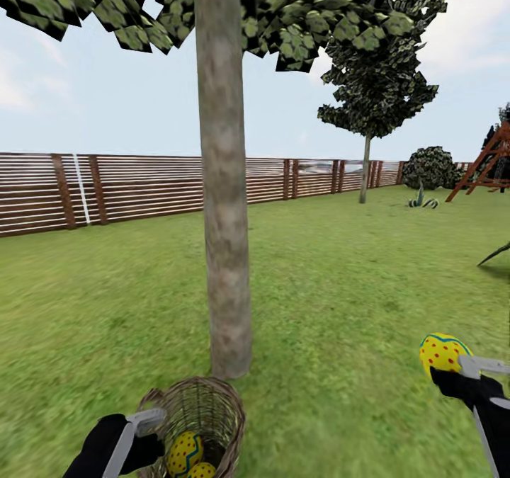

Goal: Take the three Easter eggs out of the wicker basket on the lawn in the garden, then place them on the lawn next to a single tree (choose any tree) so that all three eggs are next to the same tree and none are left in the basket.

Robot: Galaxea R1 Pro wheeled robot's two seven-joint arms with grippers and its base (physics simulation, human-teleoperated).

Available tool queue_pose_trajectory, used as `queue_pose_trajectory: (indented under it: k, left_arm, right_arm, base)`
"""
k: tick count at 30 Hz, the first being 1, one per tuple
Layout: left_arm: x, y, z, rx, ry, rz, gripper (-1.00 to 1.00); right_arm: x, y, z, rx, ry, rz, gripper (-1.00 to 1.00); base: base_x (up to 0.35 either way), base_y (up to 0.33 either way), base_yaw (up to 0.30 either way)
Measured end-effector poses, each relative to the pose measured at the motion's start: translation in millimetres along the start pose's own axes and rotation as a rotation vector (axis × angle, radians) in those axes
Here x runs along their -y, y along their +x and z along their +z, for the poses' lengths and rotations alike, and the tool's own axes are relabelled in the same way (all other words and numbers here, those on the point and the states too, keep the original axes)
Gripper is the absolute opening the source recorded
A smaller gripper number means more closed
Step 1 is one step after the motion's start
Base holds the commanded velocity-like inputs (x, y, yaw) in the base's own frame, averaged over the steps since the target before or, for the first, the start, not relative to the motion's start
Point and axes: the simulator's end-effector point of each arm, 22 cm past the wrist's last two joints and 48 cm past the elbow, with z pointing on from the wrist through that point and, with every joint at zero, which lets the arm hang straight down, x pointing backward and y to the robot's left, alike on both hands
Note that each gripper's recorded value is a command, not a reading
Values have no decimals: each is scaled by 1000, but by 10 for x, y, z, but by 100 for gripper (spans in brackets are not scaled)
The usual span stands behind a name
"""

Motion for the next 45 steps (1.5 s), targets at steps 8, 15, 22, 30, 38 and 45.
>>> queue_pose_trajectory:
  k: [8, 15, 22, 30, 38, 45]
  left_arm:
    - [43, 85, 48, -20, 1, 1, 100]
    - [75, 86, 46, -19, 8, 2, 100]
    - [92, 91, 40, -20, 16, 1, 100]
    - [131, 63, 19, -11, 23, -2, 100]
    - [-823, -233, -84, 32, -51, 2, 100]
    - [-1188, -272, -113, 30, -77, 1, 100]
  right_arm:
    - [-341, -647, -149, 245, 69, -28, -100]
    - [-266, -669, -153, 249, 83, -27, -100]
    - [-236, -683, -164, 251, 88, -26, -100]
    - [-241, -670, -159, 248, 86, -28, -100]
    - [-273, -593, -133, 229, 80, -32, -100]
    - [-340, -577, -141, 225, 71, -27, -100]
  base:
    - [0, 0, -35]
    - [1, 0, -132]
    - [271, -34, -170]
    - [137, -44, -198]
    - [150, -82, -214]
    - [222, -139, -208]
